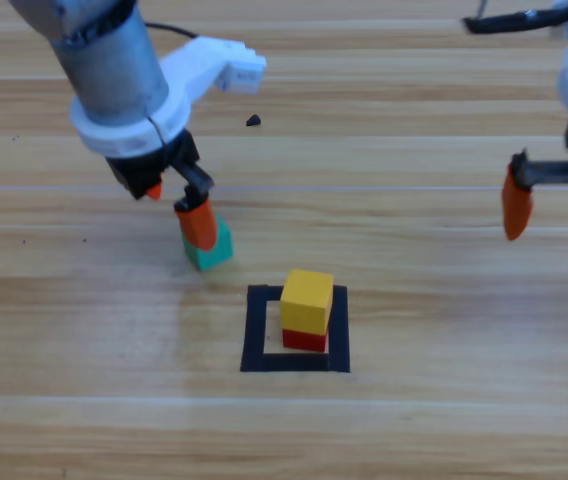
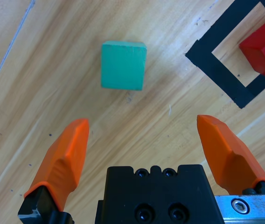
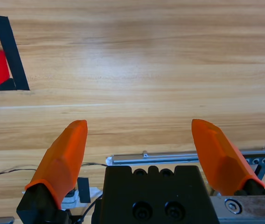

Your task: Stack the blocks in the rectangular block: red at the bottom, yellow in the middle, green on top

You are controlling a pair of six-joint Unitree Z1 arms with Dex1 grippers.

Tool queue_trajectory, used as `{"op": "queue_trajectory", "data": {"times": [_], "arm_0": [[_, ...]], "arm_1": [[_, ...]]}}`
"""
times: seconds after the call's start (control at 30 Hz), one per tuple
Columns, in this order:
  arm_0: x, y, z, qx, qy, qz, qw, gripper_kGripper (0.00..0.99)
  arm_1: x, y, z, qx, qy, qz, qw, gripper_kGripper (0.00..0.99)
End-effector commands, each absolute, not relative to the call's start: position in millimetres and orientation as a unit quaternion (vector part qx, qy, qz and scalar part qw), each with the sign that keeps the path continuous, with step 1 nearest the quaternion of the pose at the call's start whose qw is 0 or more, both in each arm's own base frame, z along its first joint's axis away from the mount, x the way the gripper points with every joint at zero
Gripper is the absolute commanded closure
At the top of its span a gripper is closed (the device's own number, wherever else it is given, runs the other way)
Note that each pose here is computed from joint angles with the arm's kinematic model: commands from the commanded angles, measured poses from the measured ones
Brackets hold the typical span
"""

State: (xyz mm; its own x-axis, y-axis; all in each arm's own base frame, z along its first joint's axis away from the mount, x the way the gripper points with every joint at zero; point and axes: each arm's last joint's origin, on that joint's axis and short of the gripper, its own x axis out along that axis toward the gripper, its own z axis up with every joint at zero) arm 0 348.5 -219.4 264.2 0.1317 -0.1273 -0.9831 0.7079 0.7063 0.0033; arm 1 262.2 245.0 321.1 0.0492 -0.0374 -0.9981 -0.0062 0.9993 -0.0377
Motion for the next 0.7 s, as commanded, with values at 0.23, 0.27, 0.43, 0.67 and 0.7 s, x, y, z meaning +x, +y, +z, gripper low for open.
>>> {"op": "queue_trajectory", "data": {"times": [0.23,0.27,0.43,0.67,0.7], "arm_0": [[359,-235,202,0.263,0.613,-0.267,0.696,0.000],[360,-236,199,0.264,0.612,-0.267,0.696,0.000],[365,-238,187,0.269,0.611,-0.263,0.697,0.000],[364,-239,182,0.272,0.600,-0.266,0.704,0.000],[364,-239,181,0.272,0.598,-0.267,0.705,0.000]], "arm_1": [[273,217,280,0.043,0.656,0.145,0.739,0.008],[273,217,275,0.044,0.654,0.151,0.740,0.008],[273,219,261,0.047,0.652,0.169,0.738,0.008],[272,218,264,0.050,0.645,0.173,0.743,0.008],[272,218,266,0.051,0.642,0.175,0.745,0.008]]}}
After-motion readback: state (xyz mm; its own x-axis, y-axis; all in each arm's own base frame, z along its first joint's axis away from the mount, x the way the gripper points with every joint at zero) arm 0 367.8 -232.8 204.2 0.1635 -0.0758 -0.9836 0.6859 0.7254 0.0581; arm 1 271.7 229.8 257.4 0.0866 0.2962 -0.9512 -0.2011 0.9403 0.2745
